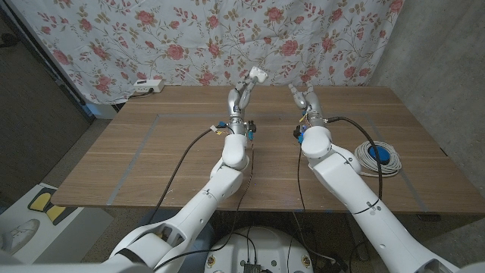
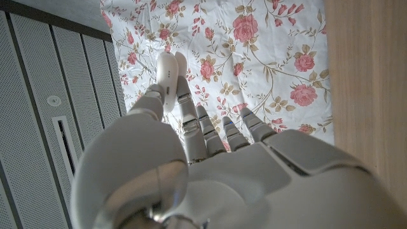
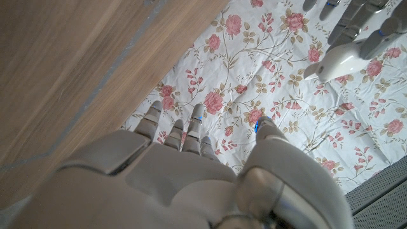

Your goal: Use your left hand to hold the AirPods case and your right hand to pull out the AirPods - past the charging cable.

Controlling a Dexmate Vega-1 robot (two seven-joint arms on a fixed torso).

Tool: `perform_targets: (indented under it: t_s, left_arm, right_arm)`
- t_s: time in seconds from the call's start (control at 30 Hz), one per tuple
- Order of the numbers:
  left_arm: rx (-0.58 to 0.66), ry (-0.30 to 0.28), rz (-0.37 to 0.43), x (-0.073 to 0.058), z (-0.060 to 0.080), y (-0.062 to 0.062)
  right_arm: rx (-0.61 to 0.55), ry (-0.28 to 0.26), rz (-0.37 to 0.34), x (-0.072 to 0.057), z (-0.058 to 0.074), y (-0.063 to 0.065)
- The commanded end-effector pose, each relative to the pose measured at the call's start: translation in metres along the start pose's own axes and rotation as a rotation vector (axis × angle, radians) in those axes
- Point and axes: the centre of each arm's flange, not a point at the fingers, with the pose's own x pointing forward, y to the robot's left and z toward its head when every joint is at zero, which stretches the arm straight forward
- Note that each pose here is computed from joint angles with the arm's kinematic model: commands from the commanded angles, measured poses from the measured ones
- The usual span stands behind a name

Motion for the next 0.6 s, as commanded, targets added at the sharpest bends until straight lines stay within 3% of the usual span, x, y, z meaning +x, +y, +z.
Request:
perform_targets:
  t_s: [0.03, 0.27, 0.4, 0.6]
  left_arm:
    - [-0.107, 0.001, 0.0, 0.003, 0.009, 0.02]
    - [-0.173, 0.043, -0.005, 0.0, 0.007, 0.026]
    - [-0.278, 0.107, -0.028, 0.0, -0.002, 0.028]
    - [-0.333, 0.132, -0.034, -0.002, -0.009, 0.029]
  right_arm:
    - [-0.005, 0.013, -0.035, 0.0, -0.006, -0.012]
    - [-0.007, 0.012, -0.028, 0.002, -0.006, -0.012]
    - [-0.009, 0.014, -0.025, 0.003, -0.007, -0.012]
    - [-0.011, 0.017, -0.022, 0.003, -0.008, -0.012]
